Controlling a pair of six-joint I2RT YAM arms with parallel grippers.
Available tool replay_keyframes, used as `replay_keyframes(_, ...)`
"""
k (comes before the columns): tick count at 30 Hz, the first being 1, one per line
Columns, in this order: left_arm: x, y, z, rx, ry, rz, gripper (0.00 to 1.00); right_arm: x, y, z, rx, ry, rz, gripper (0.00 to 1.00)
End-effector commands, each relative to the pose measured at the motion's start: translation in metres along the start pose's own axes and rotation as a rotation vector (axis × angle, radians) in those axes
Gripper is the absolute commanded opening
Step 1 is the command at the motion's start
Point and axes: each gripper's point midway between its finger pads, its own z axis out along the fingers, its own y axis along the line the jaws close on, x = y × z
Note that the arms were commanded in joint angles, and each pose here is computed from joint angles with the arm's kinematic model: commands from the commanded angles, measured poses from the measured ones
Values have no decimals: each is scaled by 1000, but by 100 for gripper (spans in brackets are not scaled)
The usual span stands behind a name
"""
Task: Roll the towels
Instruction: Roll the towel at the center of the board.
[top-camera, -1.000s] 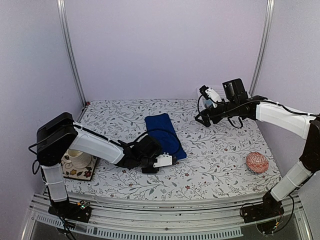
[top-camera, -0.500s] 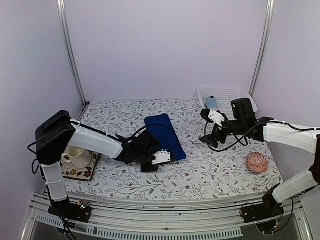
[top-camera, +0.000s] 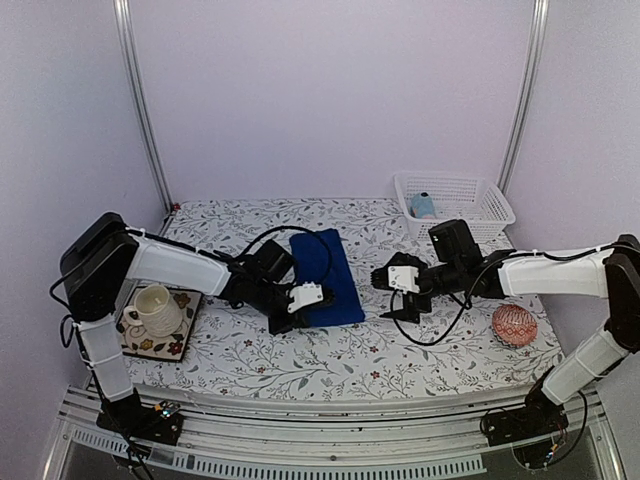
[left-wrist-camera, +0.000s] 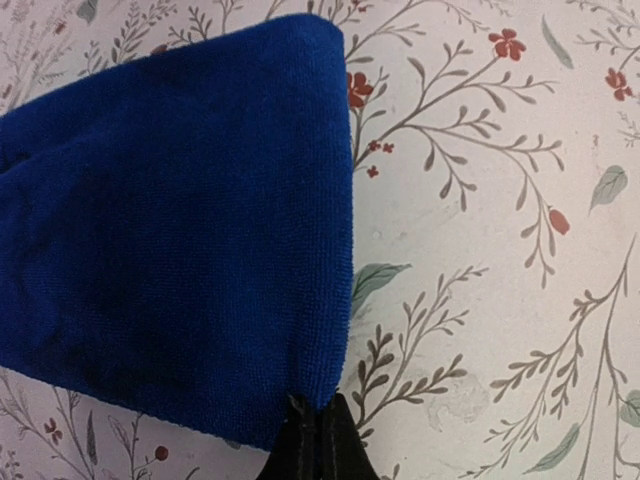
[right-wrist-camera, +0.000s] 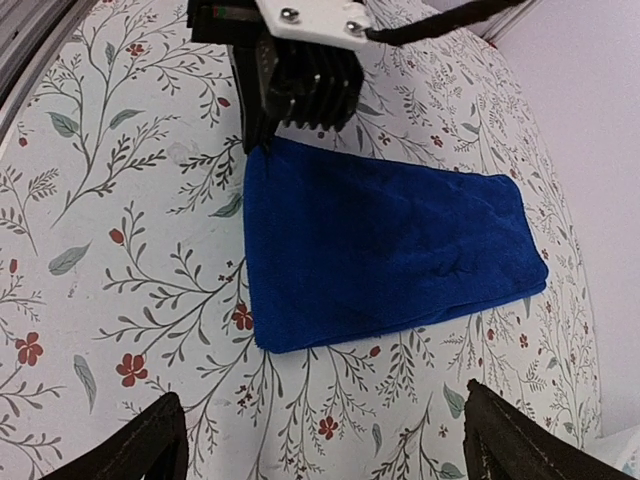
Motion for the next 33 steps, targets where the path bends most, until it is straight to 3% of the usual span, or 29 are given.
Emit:
replay_keyframes(1, -7, -1, -19, 88, -62, -78, 0, -13, 11, 14, -45, -44, -67, 94)
replay_keyframes(10, -10, 10, -31, 168, -131, -177, 0, -13, 35, 50, -117, -24, -73, 90)
replay_keyframes(16, -9, 13, -33, 182, -151, -198, 0, 2, 32, 77, -29, 67, -101, 85)
replay_keyframes(25, -6, 13, -38, 192, -174, -209, 0, 18, 12, 102, 90, 137, -69, 68)
replay_keyframes(29, -5, 13, -40, 184, -182, -208, 0, 20, 12, 108, 88, 140, -52, 63)
replay_keyframes(33, -5, 13, -40, 185, -185, -209, 0, 23, 13, 112, 87, 145, -38, 53)
